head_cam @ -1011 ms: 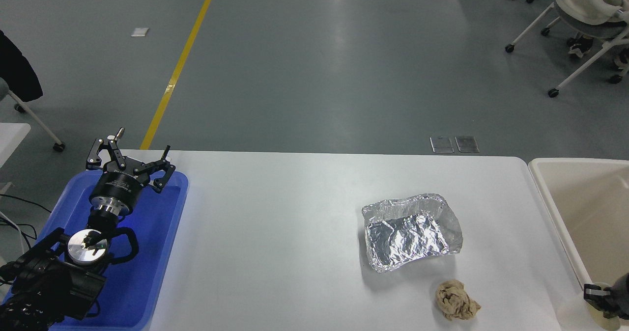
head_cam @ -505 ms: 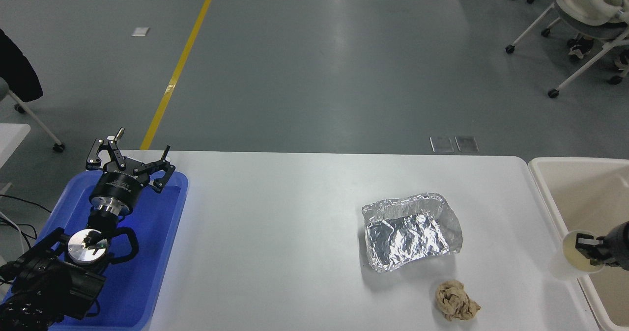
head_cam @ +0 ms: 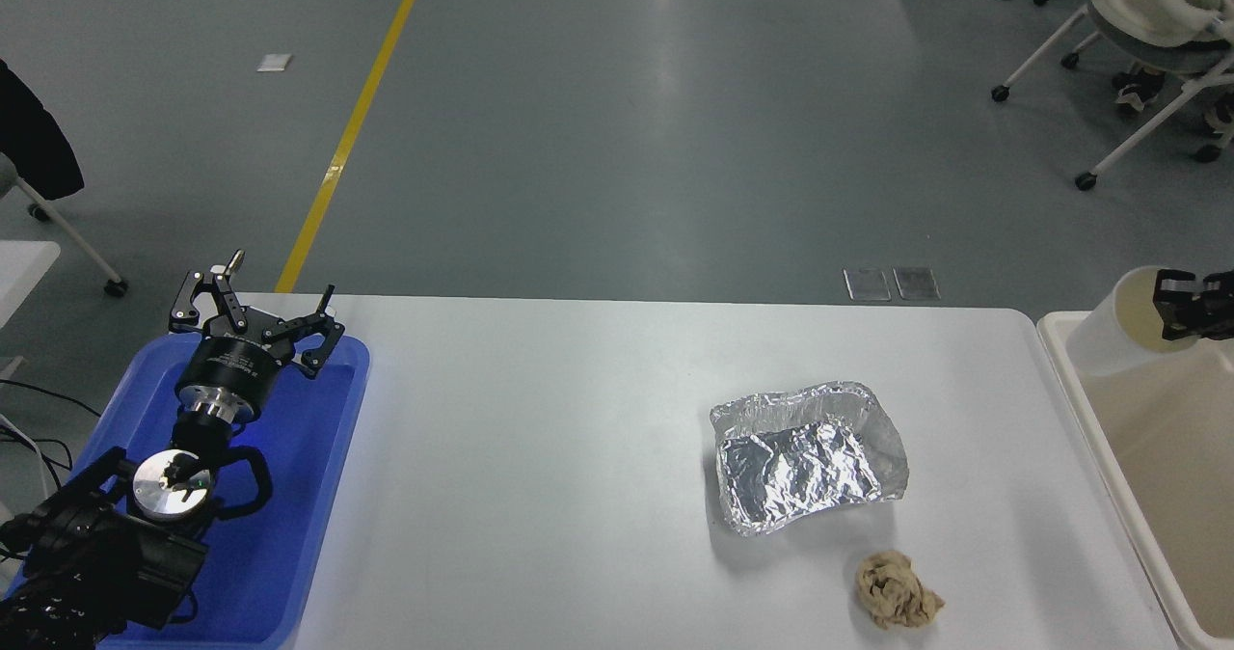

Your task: Pick up paper cup place in dustbin

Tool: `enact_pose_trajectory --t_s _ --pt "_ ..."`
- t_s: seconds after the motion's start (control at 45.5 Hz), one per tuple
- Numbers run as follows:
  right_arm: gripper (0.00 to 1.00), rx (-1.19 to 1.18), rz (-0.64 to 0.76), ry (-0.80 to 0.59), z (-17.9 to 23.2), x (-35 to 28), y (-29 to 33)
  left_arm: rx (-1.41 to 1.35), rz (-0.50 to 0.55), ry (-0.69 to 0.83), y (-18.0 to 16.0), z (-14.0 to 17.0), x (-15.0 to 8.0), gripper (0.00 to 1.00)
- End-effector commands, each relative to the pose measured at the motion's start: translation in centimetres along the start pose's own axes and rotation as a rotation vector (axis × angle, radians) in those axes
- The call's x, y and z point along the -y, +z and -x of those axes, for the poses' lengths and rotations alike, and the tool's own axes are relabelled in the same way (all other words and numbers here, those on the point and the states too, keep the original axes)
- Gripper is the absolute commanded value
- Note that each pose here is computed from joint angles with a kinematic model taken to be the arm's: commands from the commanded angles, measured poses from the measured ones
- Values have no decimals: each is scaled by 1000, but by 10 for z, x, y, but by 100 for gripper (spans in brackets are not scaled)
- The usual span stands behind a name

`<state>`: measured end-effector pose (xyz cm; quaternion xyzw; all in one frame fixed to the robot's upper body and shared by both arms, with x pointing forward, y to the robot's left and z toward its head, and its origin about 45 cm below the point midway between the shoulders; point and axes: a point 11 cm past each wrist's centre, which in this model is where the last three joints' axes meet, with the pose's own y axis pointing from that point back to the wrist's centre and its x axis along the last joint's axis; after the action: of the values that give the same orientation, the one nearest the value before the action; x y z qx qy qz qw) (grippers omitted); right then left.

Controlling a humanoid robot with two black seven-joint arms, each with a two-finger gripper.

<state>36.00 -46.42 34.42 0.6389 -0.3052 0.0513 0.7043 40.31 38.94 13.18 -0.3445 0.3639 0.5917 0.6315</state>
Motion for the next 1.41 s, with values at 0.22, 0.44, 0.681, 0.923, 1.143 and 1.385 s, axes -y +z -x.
enact_pose_trajectory --t_s 0.22,0.44,0.681,0.923,1.143,1.385 --pt "0 13 -41 49 -26 -35 -2 0 -1 0 0 0 0 100" --pt "0 94 73 98 -42 -23 41 0 1 0 0 0 0 100" --pt "0 215 255 208 -60 -6 108 0 1 0 0 0 0 100" --pt "0 282 395 308 -47 44 146 0 1 0 0 0 0 100" --pt "0 380 454 366 -15 94 164 0 1 0 0 0 0 100" --pt "0 360 485 404 19 136 154 0 1 0 0 0 0 100"
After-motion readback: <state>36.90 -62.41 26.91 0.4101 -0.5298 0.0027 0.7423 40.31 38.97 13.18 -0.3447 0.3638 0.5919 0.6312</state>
